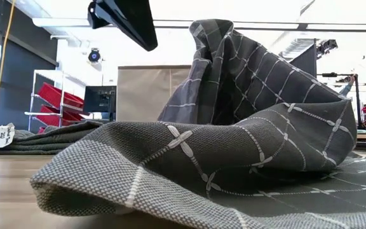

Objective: Fold towel
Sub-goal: Fold the gray squared towel

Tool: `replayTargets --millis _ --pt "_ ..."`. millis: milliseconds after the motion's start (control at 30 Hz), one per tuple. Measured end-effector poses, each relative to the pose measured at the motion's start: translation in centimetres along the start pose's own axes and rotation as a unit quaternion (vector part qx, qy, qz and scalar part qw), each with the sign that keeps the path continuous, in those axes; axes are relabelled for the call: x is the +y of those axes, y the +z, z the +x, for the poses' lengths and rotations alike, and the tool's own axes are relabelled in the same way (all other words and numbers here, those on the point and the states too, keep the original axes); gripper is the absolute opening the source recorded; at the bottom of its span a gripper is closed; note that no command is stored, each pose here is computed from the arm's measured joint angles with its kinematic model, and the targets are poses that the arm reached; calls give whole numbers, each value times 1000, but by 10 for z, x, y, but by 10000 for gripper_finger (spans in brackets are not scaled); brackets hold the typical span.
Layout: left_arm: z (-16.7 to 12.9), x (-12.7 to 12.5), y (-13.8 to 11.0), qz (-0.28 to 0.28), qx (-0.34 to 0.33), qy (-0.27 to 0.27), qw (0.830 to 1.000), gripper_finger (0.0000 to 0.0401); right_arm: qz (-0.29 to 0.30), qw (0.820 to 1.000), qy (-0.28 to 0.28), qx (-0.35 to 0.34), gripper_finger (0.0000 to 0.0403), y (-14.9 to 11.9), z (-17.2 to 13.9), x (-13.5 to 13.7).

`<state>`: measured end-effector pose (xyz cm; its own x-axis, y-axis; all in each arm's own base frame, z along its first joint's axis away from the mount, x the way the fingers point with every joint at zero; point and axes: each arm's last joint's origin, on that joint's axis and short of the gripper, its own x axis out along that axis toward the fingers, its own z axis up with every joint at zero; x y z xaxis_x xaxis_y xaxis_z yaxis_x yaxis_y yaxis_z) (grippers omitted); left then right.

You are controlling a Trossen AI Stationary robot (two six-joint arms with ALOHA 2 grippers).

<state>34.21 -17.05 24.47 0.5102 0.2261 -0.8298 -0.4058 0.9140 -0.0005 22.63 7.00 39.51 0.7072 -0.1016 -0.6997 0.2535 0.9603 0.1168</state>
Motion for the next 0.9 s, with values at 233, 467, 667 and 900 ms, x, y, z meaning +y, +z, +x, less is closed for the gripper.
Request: replayTargets --millis 233,467,667,900 --pt "1 0 -3 33 14 -2 999 0 -69 997 14 12 172 4 25 14" --pt "-6 -13 -22 48 0 -18 999 0 -72 997 11 36 172 15 80 18" --pt "-3 -28 -43 9 -22 -131 991 0 -65 997 -9 49 172 22 125 11" --pt "6 -32 -62 -31 -22 -157 987 0 -66 996 -11 53 172 21 126 11"
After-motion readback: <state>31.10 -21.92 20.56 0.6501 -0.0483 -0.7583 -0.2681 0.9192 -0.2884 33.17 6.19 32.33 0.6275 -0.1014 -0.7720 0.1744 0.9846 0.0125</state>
